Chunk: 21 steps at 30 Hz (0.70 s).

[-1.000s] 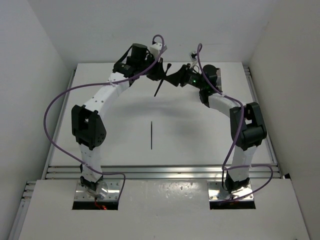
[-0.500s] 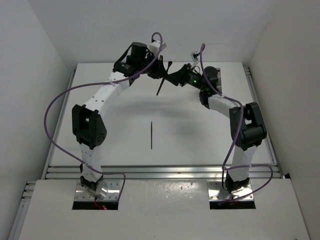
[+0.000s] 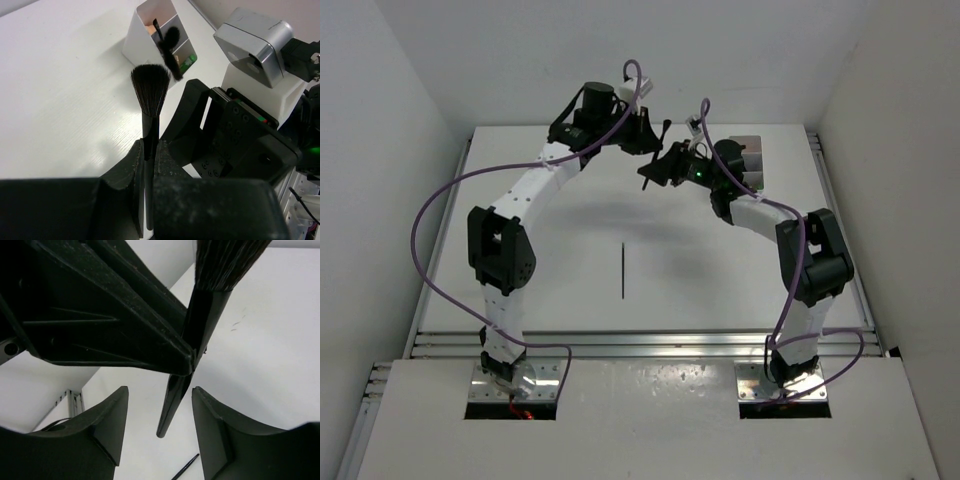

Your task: Organize the makeup

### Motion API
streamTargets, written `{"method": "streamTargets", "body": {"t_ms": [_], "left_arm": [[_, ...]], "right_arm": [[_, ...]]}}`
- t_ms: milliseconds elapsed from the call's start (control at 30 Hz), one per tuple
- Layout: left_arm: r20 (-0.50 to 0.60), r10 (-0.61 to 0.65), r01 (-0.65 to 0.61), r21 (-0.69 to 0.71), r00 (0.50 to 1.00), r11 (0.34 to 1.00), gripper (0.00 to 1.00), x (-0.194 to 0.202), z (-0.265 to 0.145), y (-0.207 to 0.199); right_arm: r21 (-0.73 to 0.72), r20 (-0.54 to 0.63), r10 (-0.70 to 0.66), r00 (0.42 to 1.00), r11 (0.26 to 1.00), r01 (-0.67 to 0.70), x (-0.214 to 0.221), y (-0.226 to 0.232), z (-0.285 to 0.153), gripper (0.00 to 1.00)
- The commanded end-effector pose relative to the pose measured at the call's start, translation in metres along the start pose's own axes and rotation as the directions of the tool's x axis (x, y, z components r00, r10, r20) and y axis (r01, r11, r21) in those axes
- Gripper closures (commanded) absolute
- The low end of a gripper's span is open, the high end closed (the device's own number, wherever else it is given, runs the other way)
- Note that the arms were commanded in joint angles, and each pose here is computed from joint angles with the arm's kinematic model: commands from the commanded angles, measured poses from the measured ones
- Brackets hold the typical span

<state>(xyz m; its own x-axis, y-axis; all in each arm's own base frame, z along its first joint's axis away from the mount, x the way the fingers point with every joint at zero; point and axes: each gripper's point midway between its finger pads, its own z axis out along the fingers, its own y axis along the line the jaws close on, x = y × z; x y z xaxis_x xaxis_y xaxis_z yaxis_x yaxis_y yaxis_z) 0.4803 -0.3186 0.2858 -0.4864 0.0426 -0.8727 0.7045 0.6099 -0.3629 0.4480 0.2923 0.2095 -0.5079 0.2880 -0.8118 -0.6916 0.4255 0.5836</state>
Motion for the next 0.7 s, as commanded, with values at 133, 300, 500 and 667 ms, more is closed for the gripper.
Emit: {"method": "streamTargets", "body": {"t_ms": [133, 300, 500, 667], "left_arm": [[0.017, -0.012, 0.012, 0.037, 1.0, 0.999, 1.0, -0.001, -0.009, -0.009], [0.01, -0.017, 0.017, 0.036, 1.0, 0.999, 1.0, 0.003, -0.01, -0.009], [-0.001, -0.01, 0.01, 0.042, 1.0, 0.999, 1.0, 0.008, -0.008, -0.012], [-0.043, 0.006, -0.005, 0.035, 0.999, 0.999, 0.43, 0.019, -0.01, -0.009]], "right_arm": [[0.099, 0.085, -0.098, 0.992, 0.991, 0.09, -0.028, -0.005, -0.005, 0.56], [0.192, 0.074, -0.123, 0.99, 0.976, 0.107, -0.026, -0.02, -0.011, 0.64], [0.163, 0.07, -0.116, 0.991, 0.981, 0.103, -0.026, -0.018, -0.008, 0.92], [0.184, 0.078, -0.169, 0.983, 0.971, 0.152, -0.033, -0.024, -0.017, 1.0]]}}
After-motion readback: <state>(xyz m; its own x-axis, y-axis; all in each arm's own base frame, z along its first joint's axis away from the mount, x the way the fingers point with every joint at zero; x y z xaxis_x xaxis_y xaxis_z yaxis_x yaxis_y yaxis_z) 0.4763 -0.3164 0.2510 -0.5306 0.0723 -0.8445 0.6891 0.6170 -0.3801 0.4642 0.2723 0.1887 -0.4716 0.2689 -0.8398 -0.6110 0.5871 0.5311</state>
